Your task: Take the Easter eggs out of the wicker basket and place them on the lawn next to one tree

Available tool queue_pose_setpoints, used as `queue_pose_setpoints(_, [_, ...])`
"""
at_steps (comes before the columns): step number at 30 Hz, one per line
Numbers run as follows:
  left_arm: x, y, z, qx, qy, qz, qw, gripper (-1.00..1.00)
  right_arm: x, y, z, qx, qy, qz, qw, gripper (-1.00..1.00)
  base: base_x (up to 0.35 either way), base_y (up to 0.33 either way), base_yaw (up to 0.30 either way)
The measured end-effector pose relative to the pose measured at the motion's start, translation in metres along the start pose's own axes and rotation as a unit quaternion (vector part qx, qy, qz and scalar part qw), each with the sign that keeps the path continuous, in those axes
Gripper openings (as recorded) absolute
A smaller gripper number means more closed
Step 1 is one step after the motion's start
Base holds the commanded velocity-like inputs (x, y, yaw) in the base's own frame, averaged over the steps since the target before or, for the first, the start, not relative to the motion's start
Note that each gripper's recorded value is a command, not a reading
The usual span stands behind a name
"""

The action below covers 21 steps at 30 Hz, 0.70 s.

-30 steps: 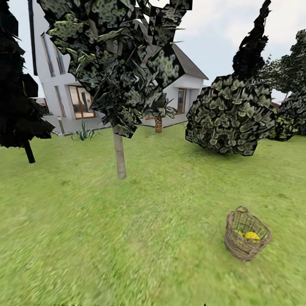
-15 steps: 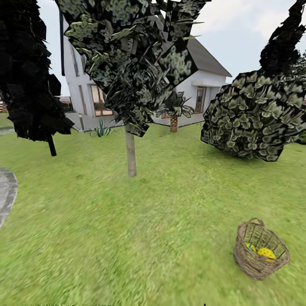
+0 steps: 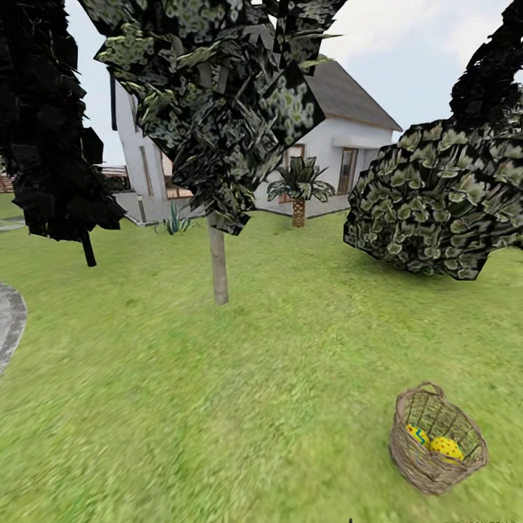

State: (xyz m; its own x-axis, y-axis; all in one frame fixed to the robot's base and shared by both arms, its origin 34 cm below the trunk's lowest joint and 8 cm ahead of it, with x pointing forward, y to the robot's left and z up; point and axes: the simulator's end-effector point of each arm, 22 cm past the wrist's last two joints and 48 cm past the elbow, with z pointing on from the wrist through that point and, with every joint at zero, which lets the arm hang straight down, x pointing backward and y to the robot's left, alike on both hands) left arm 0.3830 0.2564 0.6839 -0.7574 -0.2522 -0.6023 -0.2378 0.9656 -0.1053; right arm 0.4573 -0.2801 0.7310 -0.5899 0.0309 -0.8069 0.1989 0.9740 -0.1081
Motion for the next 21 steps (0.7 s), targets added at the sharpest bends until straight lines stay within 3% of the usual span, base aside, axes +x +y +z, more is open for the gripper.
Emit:
queue_pose_setpoints(15, [-0.0042, -0.0011, -0.0001, 0.001, -0.005, 0.0, 1.0, 1.0, -0.0043, -0.001, 0.0003, 0.001, -0.005, 0.001, 1.0, 1.0, 0.091, -0.326, -0.23])
queue_pose_setpoints(21, [-0.0019, -0.0013, -0.0001, 0.001, -0.002, 0.0, 1.0, 1.0, -0.0022, -0.0008, 0.0003, 0.0, -0.002, 0.0, 1.0, 1.0, 0.089, -0.327, -0.083])
